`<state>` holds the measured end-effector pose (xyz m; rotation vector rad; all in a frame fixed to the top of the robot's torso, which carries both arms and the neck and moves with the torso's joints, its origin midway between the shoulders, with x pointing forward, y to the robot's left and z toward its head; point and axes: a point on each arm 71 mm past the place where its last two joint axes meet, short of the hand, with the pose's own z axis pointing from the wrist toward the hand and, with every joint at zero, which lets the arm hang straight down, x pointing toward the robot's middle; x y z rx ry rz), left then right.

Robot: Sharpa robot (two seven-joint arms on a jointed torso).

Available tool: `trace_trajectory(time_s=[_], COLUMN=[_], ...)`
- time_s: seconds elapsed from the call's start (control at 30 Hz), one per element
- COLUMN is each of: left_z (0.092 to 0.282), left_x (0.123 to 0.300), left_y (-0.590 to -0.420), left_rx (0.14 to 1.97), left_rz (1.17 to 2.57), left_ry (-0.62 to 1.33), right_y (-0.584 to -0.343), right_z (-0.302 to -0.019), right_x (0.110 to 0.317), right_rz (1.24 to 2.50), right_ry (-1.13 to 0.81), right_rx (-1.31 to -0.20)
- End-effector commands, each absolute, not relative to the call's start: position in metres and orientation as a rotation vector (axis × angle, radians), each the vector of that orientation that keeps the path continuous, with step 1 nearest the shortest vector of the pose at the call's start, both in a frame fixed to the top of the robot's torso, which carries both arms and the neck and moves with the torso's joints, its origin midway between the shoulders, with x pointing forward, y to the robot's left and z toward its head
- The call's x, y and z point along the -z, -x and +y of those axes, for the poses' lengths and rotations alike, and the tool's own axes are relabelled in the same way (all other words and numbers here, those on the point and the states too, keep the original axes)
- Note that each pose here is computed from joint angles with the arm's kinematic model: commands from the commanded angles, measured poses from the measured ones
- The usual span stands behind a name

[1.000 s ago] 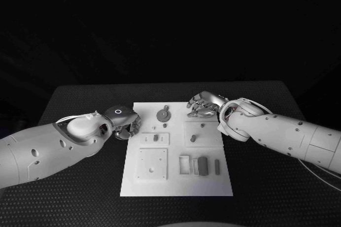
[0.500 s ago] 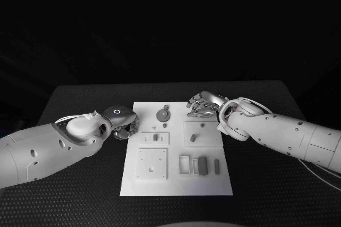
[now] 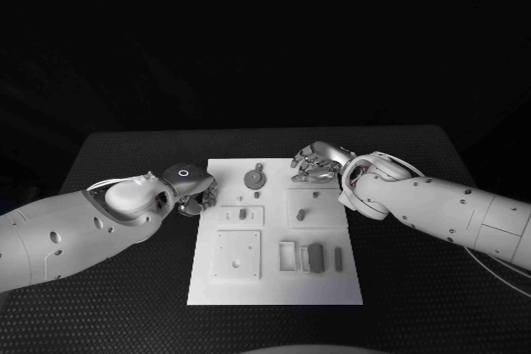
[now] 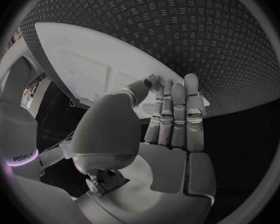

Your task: Assemble the parts on the task board

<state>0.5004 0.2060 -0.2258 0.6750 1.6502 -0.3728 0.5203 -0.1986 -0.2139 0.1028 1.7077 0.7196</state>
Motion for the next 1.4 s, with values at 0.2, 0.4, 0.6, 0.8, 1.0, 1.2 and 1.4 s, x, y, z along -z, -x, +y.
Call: trace_trajectory(time_s=[0.2,0.4,0.6,0.8,1.0,1.2,1.4], left_z=[0.202,0.205,0.212,0.219,0.23,0.242,0.244], left_x=[0.225,0.224,0.223,0.223,0.222,0.218,0.222], left_y=[-0.498,-0.498,-0.499,-0.501,-0.502,-0.503,-0.497], left_rx=[0.391,0.395,0.397,0.403,0.45,0.466,0.496], left_rz=[1.649,1.665,1.691,1.735,1.819,1.892,1.957], left_ry=[-0.688,-0.63,-0.508,-0.372,-0.057,0.316,0.565], right_y=[-0.52,-0.52,-0.519,-0.519,-0.519,-0.519,-0.519], right_z=[-0.197,-0.198,-0.198,-0.198,-0.198,-0.199,-0.2], right_x=[0.214,0.214,0.214,0.214,0.214,0.214,0.214], right_rz=[1.712,1.712,1.712,1.711,1.71,1.71,1.71], right_ry=[-0.092,-0.093,-0.093,-0.093,-0.093,-0.095,-0.096], right_rx=[-0.729,-0.728,-0.728,-0.728,-0.727,-0.726,-0.723])
